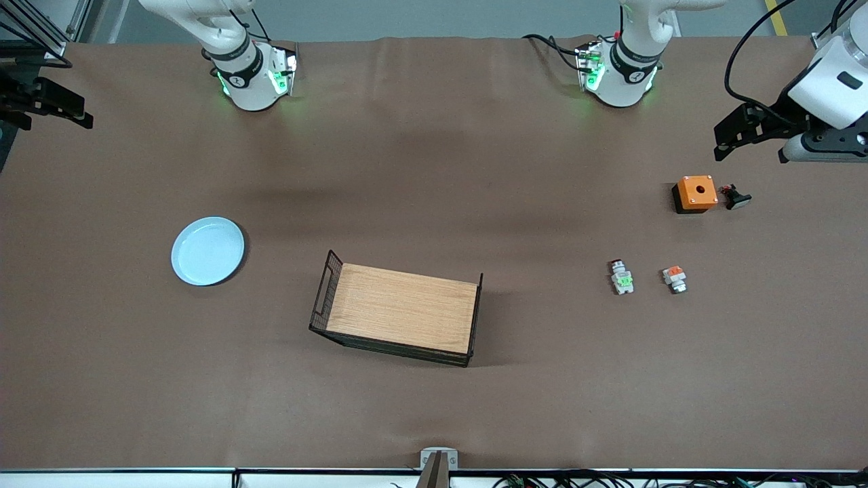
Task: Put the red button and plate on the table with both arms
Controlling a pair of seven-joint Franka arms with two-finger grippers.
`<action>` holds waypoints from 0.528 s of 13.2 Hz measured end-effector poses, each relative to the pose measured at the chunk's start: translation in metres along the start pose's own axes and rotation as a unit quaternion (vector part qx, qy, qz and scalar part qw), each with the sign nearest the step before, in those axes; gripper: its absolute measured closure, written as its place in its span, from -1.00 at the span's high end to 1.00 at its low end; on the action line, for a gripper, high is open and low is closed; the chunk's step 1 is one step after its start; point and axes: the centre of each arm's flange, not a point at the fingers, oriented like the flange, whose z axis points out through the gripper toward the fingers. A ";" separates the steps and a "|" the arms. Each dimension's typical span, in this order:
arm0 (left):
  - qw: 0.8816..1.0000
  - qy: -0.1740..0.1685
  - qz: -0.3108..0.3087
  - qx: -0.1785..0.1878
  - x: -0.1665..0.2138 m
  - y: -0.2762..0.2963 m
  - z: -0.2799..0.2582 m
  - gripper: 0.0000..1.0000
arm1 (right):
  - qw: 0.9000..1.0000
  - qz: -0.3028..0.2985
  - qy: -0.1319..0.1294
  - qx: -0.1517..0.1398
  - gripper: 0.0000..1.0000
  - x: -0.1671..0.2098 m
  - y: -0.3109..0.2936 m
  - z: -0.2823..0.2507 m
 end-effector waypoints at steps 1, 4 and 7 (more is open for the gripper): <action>1.000 0.000 0.000 0.000 0.000 0.000 0.000 1.00 | 1.000 0.000 0.007 -0.001 1.00 -0.001 0.000 -0.006; 1.000 0.000 0.000 0.000 0.000 0.000 0.000 1.00 | 1.000 0.000 0.011 -0.001 1.00 -0.002 0.001 -0.010; 1.000 0.000 0.000 0.000 0.000 0.000 0.000 1.00 | 1.000 0.001 0.014 -0.003 1.00 0.004 0.001 -0.007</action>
